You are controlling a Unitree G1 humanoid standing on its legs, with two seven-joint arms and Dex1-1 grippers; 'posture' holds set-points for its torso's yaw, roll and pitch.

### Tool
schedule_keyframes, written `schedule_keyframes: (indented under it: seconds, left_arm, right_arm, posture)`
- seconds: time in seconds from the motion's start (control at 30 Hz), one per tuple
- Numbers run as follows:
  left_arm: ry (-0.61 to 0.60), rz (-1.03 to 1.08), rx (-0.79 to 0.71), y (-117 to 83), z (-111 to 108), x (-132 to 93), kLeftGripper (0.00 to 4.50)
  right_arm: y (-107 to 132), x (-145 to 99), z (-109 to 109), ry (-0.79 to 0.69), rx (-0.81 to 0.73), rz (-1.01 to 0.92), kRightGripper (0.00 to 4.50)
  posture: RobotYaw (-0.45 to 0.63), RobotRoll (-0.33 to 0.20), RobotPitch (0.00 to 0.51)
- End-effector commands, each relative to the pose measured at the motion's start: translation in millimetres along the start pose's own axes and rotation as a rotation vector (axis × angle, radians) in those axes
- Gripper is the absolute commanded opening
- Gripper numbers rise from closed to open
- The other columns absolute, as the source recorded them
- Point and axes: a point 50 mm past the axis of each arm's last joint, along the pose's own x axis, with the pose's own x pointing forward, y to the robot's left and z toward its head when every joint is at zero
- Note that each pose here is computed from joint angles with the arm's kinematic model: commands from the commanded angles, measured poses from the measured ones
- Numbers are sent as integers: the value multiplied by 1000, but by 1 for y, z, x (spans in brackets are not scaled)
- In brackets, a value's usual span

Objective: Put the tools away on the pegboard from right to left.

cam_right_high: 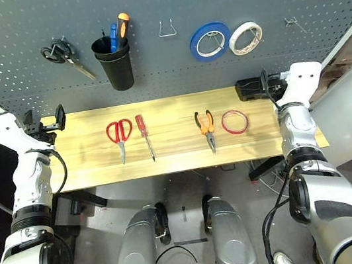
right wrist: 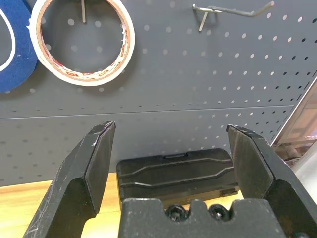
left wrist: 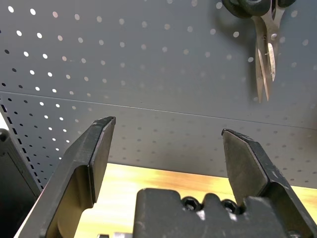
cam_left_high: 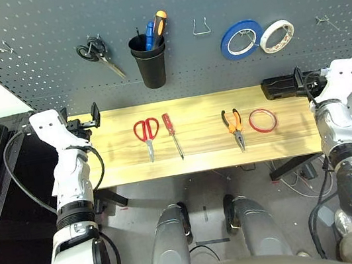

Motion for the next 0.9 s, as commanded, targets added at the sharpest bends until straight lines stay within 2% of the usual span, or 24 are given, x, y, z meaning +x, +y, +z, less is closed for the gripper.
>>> schedule_keyframes:
  seconds: [0.03, 0.2, 0.37, 0.57, 0.73, 0.9]
  left_arm:
    - [17, -9, -11, -3, -5, -4, 4483]
    - [39, -57, -21, -12, -8, -7, 4483]
    - [81, -202, -39, -31, -9, -16, 4483]
    - [162, -481, -50, -64, -6, -32, 4483]
    - [217, -686, -28, -86, 0, -42, 4483]
    - [274, -874, 36, -102, 1, -52, 4483]
  right_arm:
    - [-3, -2, -2, 0, 12, -26, 4500]
    - [-4, -2, -5, 40, -23, -26, 4500]
    - [-12, 0, -10, 160, -75, 36, 4500]
    - [-28, -2, -12, 335, -184, 202, 4500]
    - [-41, -3, -7, 400, -230, 287, 4500]
    - [-41, -7, -8, 478, -244, 422, 4500]
  posture:
    - [168, 0, 131]
    - [158, 0, 142]
    - [157, 0, 156]
    - [146, 0, 170]
    - [138, 0, 182]
    - [130, 0, 190]
